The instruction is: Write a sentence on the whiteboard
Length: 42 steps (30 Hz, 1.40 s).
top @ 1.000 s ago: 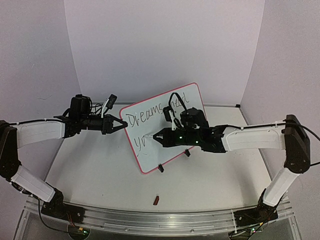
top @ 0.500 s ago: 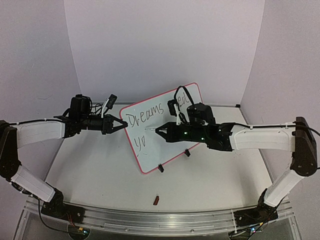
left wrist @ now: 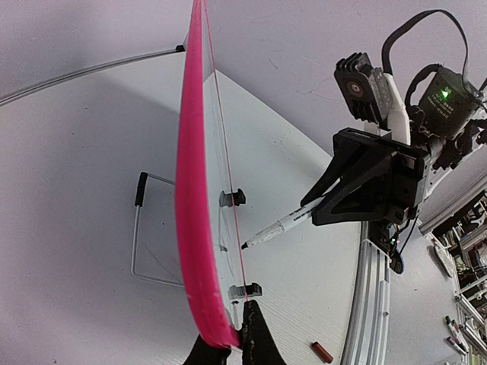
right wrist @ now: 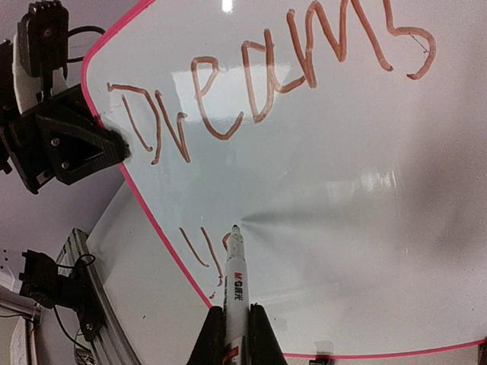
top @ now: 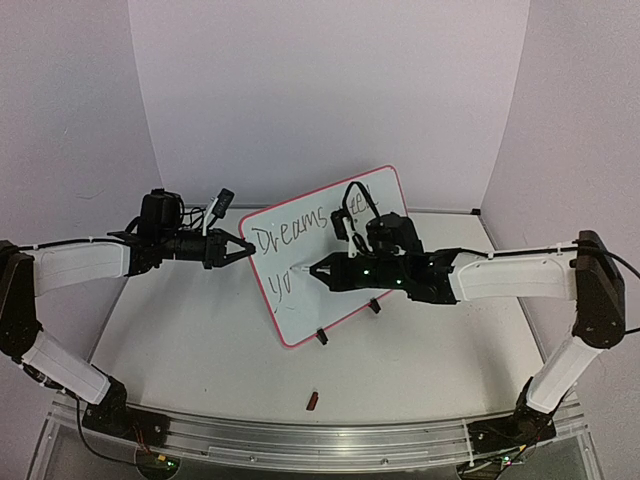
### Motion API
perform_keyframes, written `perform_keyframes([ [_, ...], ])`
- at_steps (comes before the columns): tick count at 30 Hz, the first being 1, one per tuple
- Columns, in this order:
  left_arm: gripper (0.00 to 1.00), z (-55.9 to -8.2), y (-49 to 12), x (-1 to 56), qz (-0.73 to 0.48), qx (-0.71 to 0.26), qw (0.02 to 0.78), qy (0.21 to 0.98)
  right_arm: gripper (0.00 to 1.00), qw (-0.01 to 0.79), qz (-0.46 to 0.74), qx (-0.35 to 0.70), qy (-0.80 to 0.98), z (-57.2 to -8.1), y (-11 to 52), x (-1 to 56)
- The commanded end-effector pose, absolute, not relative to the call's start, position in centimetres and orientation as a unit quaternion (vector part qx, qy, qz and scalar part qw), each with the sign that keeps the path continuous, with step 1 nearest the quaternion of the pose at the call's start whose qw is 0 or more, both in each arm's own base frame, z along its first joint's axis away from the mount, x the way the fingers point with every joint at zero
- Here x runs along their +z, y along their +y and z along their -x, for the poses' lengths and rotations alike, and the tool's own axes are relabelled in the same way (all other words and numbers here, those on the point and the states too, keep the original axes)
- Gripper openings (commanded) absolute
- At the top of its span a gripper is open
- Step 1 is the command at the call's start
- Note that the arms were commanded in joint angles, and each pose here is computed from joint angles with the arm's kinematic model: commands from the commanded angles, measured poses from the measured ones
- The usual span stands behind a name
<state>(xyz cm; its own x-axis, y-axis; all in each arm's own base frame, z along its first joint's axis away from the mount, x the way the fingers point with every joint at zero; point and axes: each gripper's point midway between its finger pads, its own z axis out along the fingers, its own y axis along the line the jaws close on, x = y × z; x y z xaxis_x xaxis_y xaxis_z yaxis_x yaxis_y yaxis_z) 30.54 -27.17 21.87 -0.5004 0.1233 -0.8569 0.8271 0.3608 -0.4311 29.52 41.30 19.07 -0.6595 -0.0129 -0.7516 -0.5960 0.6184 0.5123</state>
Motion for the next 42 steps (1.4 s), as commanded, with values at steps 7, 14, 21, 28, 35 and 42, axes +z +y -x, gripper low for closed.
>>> perform_keyframes([
  [7,0.0,-30.2,-27.5,20.3,-0.361,-0.43,0.381,0.734,0.0,0.371,0.18,0.39,0.823,-30.4,41.4,18.5],
  [14,0.0,-30.2,-27.5,20.3,-0.361,-0.431,0.382,0.734,0.0,0.356,0.176,0.384,0.834,-29.7,40.6,17.3],
  [21,0.0,-30.1,-27.5,20.4,-0.362,-0.431,0.382,0.733,0.0,0.345,0.17,0.38,0.841,-29.1,39.9,16.4],
  [28,0.0,-30.1,-27.5,20.4,-0.362,-0.43,0.382,0.734,0.0,0.369,0.164,0.366,0.838,-29.9,39.5,17.7],
  [35,0.0,-30.1,-27.5,20.4,-0.362,-0.429,0.383,0.733,0.0,0.394,0.171,0.359,0.828,-30.8,39.7,19.8],
  [42,0.0,-30.1,-27.4,20.4,-0.362,-0.429,0.383,0.734,0.0,0.408,0.173,0.358,0.822,-31.4,40.0,20.9],
])
